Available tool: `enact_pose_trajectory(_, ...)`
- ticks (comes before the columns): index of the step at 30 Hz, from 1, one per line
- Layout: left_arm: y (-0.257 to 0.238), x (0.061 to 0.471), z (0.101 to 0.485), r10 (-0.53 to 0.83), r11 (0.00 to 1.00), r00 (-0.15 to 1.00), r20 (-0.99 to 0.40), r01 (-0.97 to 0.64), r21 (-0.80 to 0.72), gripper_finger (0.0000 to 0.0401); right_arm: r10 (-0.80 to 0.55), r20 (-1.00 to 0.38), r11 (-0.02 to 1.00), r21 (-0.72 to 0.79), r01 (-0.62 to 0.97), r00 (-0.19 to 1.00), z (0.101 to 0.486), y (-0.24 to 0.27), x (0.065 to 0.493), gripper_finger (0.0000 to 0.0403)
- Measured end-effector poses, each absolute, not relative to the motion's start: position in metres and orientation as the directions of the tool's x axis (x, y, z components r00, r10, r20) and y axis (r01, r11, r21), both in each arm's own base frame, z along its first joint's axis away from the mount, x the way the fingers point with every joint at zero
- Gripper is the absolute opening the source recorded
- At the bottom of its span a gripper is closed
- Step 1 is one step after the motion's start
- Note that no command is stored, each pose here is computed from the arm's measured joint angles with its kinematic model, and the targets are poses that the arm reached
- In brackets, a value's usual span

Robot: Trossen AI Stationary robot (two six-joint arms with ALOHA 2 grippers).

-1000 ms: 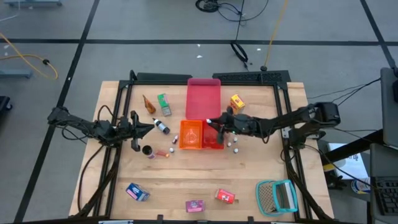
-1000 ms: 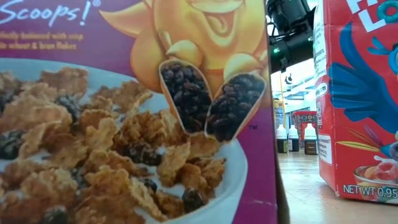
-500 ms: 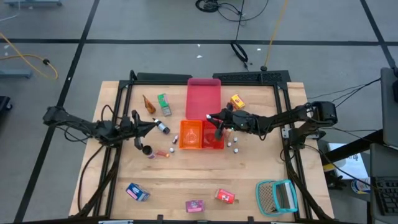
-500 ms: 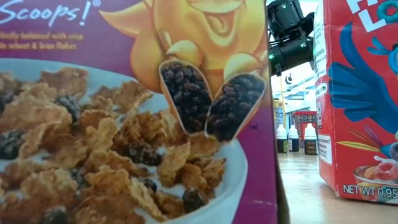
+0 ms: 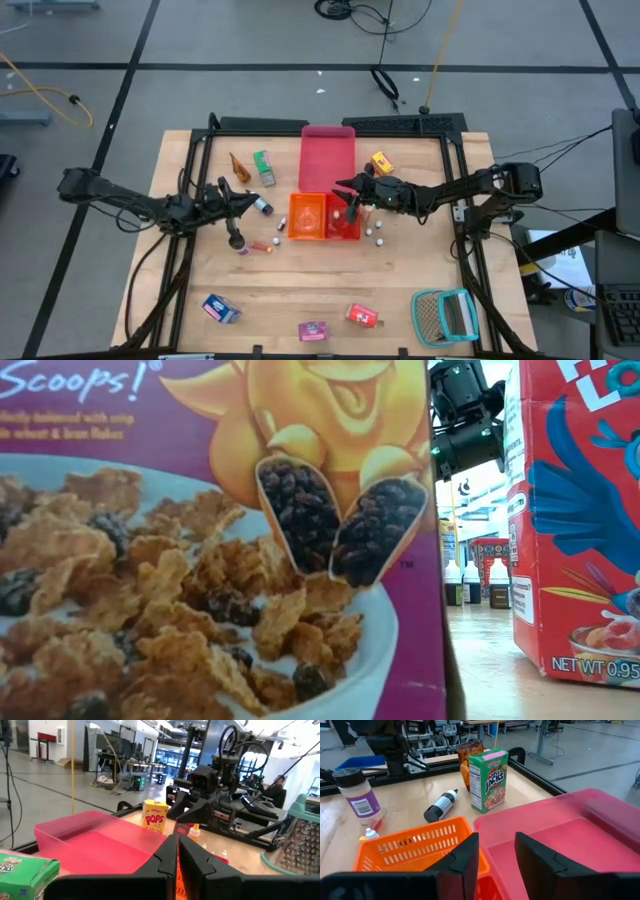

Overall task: Pick & Place Kitchen Items
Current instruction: Put the small orange food coloring bottle into the red basket

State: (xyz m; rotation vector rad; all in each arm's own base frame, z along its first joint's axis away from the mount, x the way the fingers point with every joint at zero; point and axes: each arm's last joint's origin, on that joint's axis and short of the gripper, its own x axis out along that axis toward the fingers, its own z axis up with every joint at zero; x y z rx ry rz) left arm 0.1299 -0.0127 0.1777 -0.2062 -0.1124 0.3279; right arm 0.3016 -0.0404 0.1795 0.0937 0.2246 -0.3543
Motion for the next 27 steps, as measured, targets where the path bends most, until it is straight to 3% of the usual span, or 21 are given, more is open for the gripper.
enact_pose_trajectory(6,-0.014,0.134,0.173,0.328,0.885,0.944,0.044,-0.291,-0.363,0.0017,-0.333,-0.234,0.934,0.049,0.353,0.914,0.180,-0.040,0.302,0.0143)
enact_pose_trajectory(11,-0.016,0.140,0.171,0.284,0.881,0.959,-0.013,-0.266,-0.392,0.0017,-0.333,-0.234,0.934,0.049,0.353,0.914,0.180,-0.040,0.302,0.0145)
enact_pose_trajectory(19,-0.021,0.163,0.199,0.293,0.874,0.877,-0.381,-0.407,-0.267,0.0017,-0.331,-0.234,0.935,0.050,0.351,0.914,0.180,-0.040,0.302,0.0142)
enact_pose_trajectory(27,-0.022,0.180,0.220,0.236,0.846,0.806,-0.542,-0.445,-0.294,0.0038,-0.330,-0.243,0.935,0.050,0.352,0.912,0.179,-0.040,0.301,0.0142)
